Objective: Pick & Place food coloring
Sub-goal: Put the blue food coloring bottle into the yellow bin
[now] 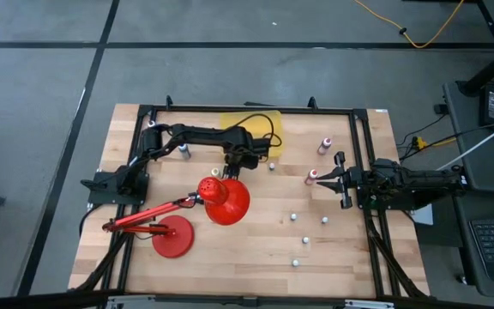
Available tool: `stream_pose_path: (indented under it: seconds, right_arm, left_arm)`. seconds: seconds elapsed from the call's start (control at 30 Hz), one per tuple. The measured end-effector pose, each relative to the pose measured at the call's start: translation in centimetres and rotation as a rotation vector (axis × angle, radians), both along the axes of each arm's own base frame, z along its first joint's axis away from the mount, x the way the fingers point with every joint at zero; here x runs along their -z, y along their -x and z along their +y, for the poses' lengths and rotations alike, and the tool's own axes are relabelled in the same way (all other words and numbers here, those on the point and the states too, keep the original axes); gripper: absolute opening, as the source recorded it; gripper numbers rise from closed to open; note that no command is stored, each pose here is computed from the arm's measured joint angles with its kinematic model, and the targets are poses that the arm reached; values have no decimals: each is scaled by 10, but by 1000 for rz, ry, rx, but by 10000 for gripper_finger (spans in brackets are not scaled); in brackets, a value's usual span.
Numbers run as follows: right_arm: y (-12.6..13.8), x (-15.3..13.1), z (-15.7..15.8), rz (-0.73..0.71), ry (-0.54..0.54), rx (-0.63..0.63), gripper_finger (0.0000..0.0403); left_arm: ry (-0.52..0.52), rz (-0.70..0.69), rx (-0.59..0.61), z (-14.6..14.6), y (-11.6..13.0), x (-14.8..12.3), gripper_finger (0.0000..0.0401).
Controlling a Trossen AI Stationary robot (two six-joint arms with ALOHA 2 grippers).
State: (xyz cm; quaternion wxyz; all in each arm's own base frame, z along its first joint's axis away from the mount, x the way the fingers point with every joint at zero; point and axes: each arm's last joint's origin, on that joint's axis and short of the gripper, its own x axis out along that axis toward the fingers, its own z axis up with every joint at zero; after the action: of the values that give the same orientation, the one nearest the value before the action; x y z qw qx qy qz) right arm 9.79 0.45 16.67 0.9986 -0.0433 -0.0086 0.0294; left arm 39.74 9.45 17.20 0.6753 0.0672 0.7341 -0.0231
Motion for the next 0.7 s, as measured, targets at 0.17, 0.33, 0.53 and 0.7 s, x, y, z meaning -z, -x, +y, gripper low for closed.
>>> stream_pose_path:
  seconds: [0.17, 0.33, 0.53, 0.7]
  right_arm:
    - [0, 0, 0, -1, 0, 0, 56]
    - [0, 0, 0, 0, 0, 0, 56]
    - [0, 0, 0, -1, 0, 0, 56]
    - [0, 0, 0, -1, 0, 0, 56]
  left_arm:
    - [0, 0, 1, 0, 0, 0, 152]
    - [58, -13, 10, -2, 0, 0, 151]
    - [84, -18, 21, -4, -1, 0, 110]
    - [83, -19, 17, -3, -1, 0, 63]
